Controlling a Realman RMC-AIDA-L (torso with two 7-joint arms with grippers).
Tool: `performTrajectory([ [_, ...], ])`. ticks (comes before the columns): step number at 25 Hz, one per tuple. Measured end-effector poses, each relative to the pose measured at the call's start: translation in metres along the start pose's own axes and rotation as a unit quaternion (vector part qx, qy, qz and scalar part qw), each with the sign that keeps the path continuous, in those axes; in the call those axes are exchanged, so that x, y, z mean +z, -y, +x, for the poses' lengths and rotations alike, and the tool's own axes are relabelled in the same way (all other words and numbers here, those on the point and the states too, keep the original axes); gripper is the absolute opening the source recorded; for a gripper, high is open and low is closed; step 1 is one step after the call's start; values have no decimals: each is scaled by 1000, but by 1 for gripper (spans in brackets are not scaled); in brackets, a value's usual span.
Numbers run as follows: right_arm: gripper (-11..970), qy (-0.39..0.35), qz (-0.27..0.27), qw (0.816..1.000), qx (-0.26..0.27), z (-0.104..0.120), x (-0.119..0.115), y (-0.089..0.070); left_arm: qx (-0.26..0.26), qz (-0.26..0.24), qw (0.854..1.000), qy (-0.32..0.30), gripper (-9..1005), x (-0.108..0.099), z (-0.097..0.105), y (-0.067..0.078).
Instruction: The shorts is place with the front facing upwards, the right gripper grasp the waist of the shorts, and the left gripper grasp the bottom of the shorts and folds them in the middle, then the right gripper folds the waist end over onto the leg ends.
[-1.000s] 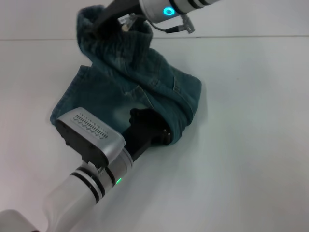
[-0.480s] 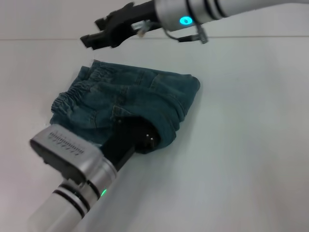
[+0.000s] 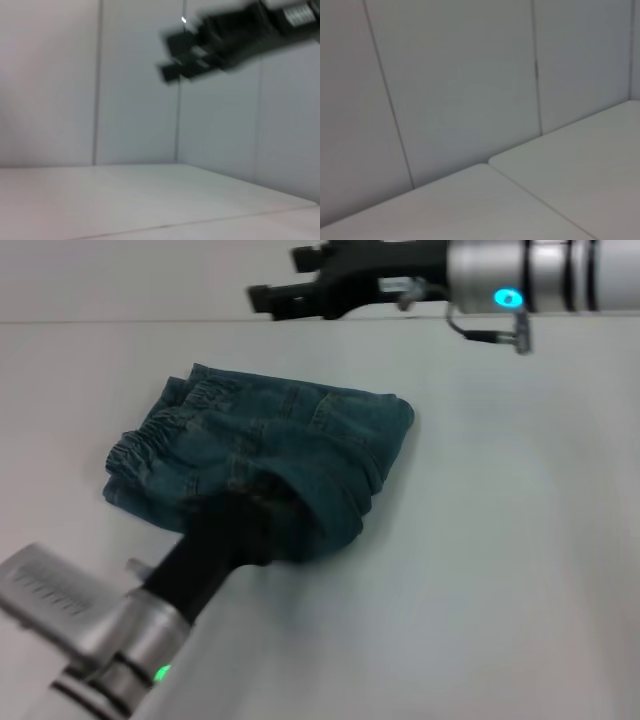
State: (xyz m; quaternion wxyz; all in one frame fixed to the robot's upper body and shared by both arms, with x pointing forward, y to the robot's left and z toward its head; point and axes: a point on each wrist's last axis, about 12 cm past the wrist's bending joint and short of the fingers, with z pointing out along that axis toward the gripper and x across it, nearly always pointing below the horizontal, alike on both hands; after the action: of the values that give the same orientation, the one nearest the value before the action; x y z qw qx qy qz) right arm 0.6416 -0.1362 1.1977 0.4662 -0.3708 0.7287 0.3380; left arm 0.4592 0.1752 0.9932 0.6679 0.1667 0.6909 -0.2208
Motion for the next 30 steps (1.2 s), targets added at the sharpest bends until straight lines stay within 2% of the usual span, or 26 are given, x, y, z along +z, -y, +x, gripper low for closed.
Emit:
performTrajectory([
  [2,882,13,10,1000,17,11,-13,4,-1,-10,1000,8,10,-7,0,-5],
  [3,884,19,14,999,24,16,-19,6,-17,-33,999,31,11,-25,-1,-17],
  [6,890,29,19,999,34,34,-36,10,-34,-47,997,58,15,-43,-5,-30],
  [10,891,37,-9,999,28,63,-61,3,-76,-25,993,90,19,-65,-14,-47],
  [12,892,26,-39,999,6,80,-73,-5,-107,16,992,70,22,-64,-20,-62],
  [14,893,7,-66,998,-13,98,-85,-13,-139,73,988,13,24,-58,-25,-77],
  [17,894,-6,-73,997,-6,116,-104,-18,-149,126,980,-47,119,-52,-35,-91],
  [22,896,-6,-60,998,14,128,-116,-17,-132,164,974,-84,317,-46,-50,-101],
  [24,897,-9,-59,998,16,131,-115,-18,-124,169,973,-96,406,-43,-54,-105],
  [30,897,-14,-58,998,25,135,-110,-18,-117,188,968,-122,584,-39,-63,-108],
])
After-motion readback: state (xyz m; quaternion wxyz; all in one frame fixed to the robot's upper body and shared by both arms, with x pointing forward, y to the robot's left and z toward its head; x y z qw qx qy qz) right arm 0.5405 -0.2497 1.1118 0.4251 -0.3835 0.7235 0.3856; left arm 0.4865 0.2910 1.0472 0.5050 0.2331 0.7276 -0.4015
